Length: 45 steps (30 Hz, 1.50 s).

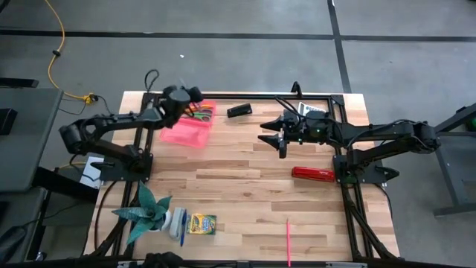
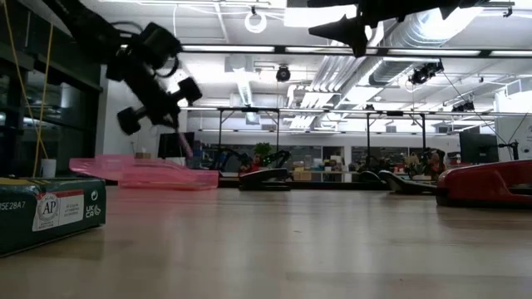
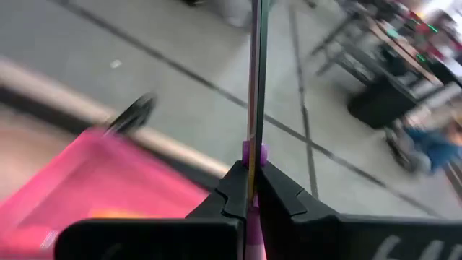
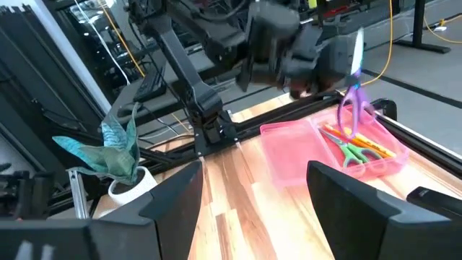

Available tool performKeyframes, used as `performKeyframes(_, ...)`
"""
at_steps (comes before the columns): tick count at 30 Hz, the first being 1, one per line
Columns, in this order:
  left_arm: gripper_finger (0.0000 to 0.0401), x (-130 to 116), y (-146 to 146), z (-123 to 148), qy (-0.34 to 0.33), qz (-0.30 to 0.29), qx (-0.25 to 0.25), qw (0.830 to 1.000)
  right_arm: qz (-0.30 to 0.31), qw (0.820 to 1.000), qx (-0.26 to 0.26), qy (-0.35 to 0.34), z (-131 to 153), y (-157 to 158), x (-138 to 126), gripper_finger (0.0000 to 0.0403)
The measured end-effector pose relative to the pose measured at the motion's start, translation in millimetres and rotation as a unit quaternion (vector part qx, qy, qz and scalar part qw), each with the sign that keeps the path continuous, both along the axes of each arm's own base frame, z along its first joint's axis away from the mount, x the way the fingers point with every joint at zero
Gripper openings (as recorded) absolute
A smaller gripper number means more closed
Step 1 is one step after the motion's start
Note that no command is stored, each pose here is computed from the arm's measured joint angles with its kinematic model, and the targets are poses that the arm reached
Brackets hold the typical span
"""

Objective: Pack school essentials
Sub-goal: Put the purple scissors into the pink supply box

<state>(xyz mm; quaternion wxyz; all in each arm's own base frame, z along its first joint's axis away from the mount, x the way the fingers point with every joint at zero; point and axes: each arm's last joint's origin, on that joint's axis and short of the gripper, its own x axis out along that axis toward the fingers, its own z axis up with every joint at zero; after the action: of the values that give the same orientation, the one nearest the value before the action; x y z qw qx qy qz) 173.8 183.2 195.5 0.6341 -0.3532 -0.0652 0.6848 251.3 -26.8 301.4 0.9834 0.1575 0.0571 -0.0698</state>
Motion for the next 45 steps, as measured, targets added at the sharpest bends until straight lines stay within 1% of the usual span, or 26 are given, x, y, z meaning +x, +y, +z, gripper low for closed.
performKeyframes(2, 0.0, -2, -7, -12, -0.022, 0.027, -0.006, 0.999, 0.0, 1.0, -0.001, 0.003, 0, 0, 0, 0.024)
performKeyframes(6, 0.0, -8, -13, -36, -0.043, 0.054, -0.033, 0.997, 0.0, 1.0, -0.002, 0.004, -1, 0, 0, 0.024)
performKeyframes(14, 0.0, 1, -3, -45, -0.086, 0.057, -0.001, 0.995, 0.0, 1.0, 0.001, 0.004, -1, 0, 0, 0.024)
performKeyframes(18, 0.0, 1, 0, -58, -0.085, 0.056, -0.029, 0.994, 0.0, 1.0, 0.001, 0.005, -1, 0, 0, 0.024)
performKeyframes(23, 0.0003, 5, -3, -61, -0.085, 0.047, -0.033, 0.995, 0.0, 1.0, 0.001, 0.005, -1, 0, 0, 0.024)
performKeyframes(26, 0.0017, 5, -3, -60, -0.068, 0.029, -0.033, 0.997, -0.007, 1.0, 0.0, 0.005, -1, 0, 0, 0.024)
performKeyframes(32, 0.0063, 6, -3, -60, -0.039, -0.005, -0.041, 0.998, -0.019, 1.0, -0.003, 0.005, -1, -1, 0, 0.024)
performKeyframes(37, 0.0099, 6, -3, -60, -0.03, -0.012, -0.041, 0.999, -0.02, 1.0, -0.001, 0.005, -1, -1, 0, 0.024)
performKeyframes(39, 0.0112, 6, -3, -58, -0.027, -0.019, -0.042, 0.999, -0.02, 1.0, -0.001, 0.005, -1, -1, 0, 0.024)
performKeyframes(42, 0.0129, 5, -5, -53, -0.006, -0.039, -0.038, 0.998, -0.02, 1.0, -0.001, 0.005, -1, -1, 0, 0.024)
performKeyframes(45, 0.0142, 2, -7, -43, 0.012, -0.054, -0.028, 0.998, -0.02, 1.0, -0.001, 0.005, -1, -1, 0, 0.024)
